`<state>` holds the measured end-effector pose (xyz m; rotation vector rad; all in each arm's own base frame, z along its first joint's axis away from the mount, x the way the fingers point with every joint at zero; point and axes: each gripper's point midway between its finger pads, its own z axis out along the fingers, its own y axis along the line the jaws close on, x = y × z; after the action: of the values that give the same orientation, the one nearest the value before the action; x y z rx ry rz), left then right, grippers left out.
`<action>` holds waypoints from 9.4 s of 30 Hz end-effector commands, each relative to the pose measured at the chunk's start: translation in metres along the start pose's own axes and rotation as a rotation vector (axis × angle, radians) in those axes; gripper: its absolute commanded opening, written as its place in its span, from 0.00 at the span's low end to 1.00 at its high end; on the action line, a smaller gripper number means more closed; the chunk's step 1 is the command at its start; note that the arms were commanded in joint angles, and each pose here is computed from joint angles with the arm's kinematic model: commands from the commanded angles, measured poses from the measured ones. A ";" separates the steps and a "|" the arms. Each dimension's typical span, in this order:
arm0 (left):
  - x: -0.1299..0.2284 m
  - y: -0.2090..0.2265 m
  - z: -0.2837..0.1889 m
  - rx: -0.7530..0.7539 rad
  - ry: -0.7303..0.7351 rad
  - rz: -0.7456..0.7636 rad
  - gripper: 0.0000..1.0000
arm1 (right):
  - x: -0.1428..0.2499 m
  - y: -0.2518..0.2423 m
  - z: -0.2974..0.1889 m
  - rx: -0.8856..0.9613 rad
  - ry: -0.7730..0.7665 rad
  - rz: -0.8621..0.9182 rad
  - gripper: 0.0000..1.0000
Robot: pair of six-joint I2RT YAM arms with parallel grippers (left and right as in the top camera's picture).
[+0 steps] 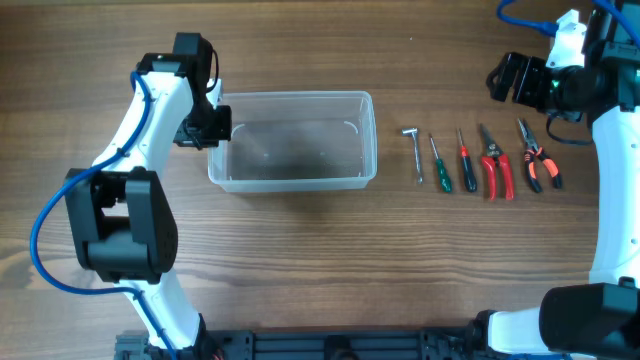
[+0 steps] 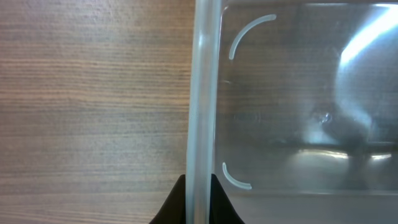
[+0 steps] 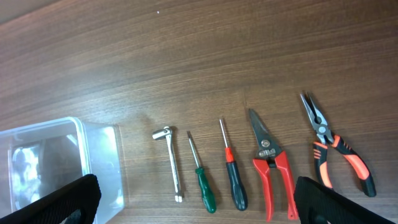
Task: Pack container
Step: 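Release the container and withdraw the left gripper to the left, then move the right gripper down over the orange-black pliers, then close the right gripper on the pliers handles and lift, then carry the pliers over the container and open the right gripper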
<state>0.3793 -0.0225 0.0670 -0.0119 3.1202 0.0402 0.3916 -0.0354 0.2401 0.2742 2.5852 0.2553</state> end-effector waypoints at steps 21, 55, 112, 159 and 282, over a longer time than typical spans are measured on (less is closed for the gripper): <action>0.005 0.003 -0.020 -0.006 -0.020 -0.021 1.00 | -0.006 -0.003 0.000 0.019 -0.012 -0.008 1.00; 0.067 0.228 -0.141 0.010 -0.377 -0.889 1.00 | 0.013 -0.173 0.082 0.343 0.209 -0.060 1.00; 0.067 0.228 -0.141 0.010 -0.377 -0.889 1.00 | 0.113 -0.188 0.148 0.252 0.384 -0.111 0.89; 0.067 0.228 -0.141 0.010 -0.377 -0.889 1.00 | 0.098 -0.187 0.123 0.096 0.314 0.074 0.71; 0.067 0.228 -0.141 0.010 -0.377 -0.889 1.00 | 0.188 0.337 0.178 -0.503 0.191 -1.592 0.04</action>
<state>0.3065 0.2012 0.2111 -1.1808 2.4875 0.0317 0.3643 0.3557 0.0917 -1.8659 2.0395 0.3085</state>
